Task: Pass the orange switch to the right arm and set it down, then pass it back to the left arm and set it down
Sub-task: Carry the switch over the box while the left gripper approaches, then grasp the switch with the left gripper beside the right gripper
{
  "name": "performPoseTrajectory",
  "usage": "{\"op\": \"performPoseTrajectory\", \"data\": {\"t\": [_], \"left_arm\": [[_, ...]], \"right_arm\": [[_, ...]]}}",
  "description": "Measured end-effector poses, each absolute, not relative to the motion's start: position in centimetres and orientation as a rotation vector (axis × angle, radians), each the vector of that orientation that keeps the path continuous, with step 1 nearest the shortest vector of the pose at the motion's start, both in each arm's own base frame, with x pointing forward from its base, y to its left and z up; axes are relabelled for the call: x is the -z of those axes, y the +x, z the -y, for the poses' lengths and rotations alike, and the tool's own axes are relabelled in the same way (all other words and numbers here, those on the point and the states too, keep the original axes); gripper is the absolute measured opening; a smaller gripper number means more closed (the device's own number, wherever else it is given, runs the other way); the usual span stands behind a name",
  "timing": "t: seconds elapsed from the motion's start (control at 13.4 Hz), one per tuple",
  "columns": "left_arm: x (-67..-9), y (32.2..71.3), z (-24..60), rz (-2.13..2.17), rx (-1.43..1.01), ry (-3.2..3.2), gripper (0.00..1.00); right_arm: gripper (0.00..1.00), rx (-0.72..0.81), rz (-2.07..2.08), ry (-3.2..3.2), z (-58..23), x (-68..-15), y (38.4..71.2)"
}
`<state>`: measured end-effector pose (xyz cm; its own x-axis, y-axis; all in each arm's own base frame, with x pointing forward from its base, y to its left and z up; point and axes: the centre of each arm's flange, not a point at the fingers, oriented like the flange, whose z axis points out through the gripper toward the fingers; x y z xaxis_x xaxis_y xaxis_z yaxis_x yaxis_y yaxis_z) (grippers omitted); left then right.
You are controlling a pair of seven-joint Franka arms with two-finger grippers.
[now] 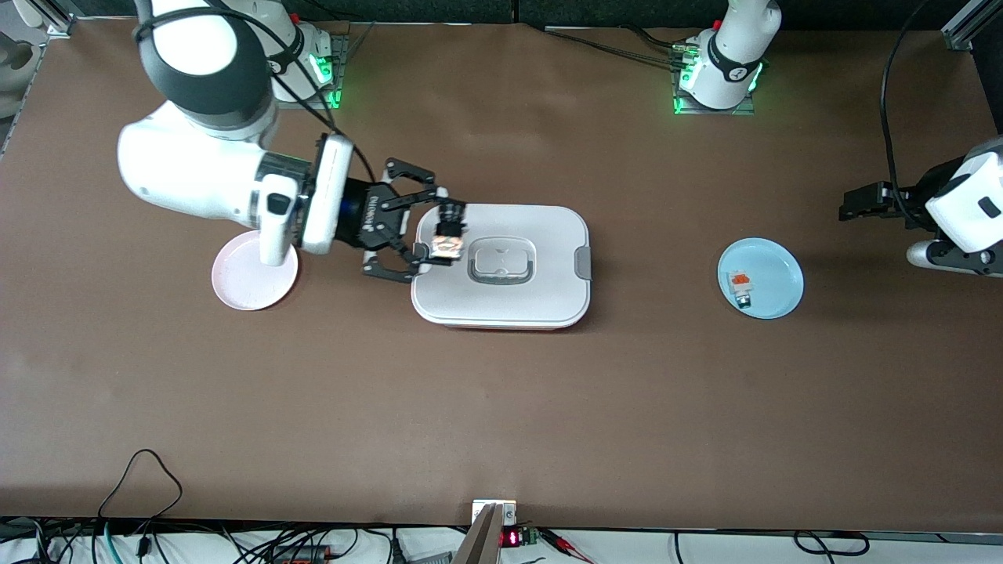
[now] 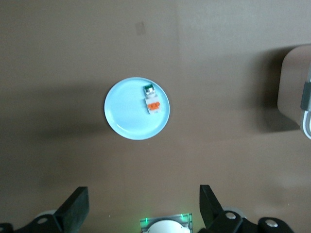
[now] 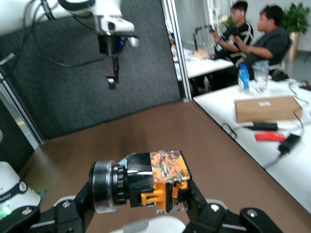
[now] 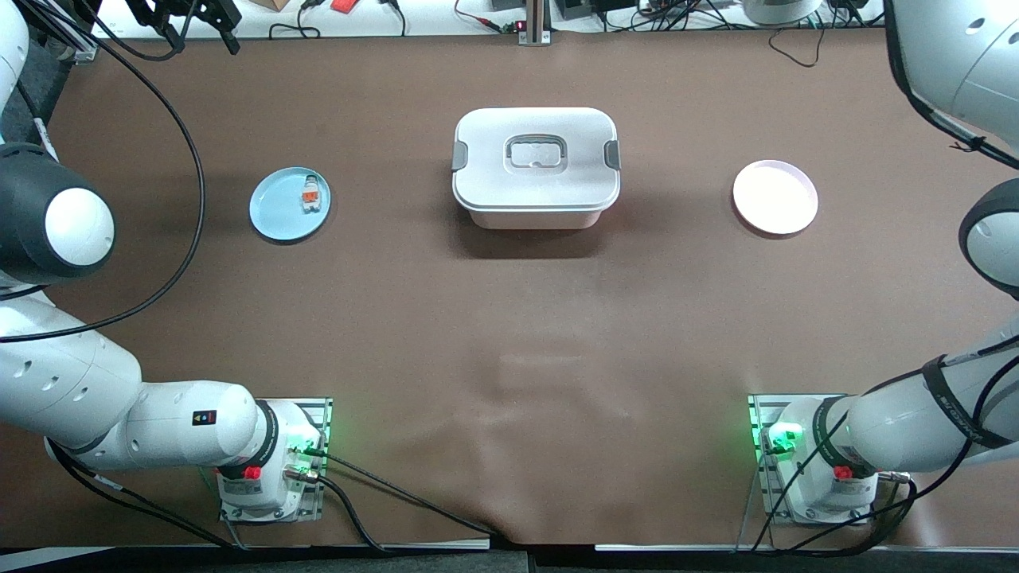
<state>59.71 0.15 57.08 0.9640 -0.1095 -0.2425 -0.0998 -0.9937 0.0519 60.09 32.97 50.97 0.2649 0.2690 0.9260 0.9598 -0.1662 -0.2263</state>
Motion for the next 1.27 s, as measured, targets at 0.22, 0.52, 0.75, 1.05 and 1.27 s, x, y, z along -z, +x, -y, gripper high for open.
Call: {"op": "performPoseTrajectory", "data": {"t": [0.22,0.52,0.75,1.05,1.27], "left_arm": [[-56.6,59.2,2.8,0.239,0.430,2.945,1.00],[-53.4,58.9,8.5,0.216,0.490,2.439,1.00],[-49.1,60.7,9.9,0.078,0.514,1.993,1.00],[-47.5,64.6,10.5,-0.099,0.355,1.724,1.00],[-48.1,65.7,14.5,-0.158,0.264,1.678,1.00]], "right_arm": [[0.74,0.963,1.143,-1.595,-34.9,-49.4,60.0],[0.74,1.004,1.126,-1.583,-39.2,-49.2,60.2],[0.74,1.028,1.091,-1.582,-43.6,-48.5,59.5],[0.74,1.041,1.075,-1.576,-46.3,-47.6,59.6],[0.74,1.058,1.041,-1.564,-46.2,-48.2,60.2]]}}
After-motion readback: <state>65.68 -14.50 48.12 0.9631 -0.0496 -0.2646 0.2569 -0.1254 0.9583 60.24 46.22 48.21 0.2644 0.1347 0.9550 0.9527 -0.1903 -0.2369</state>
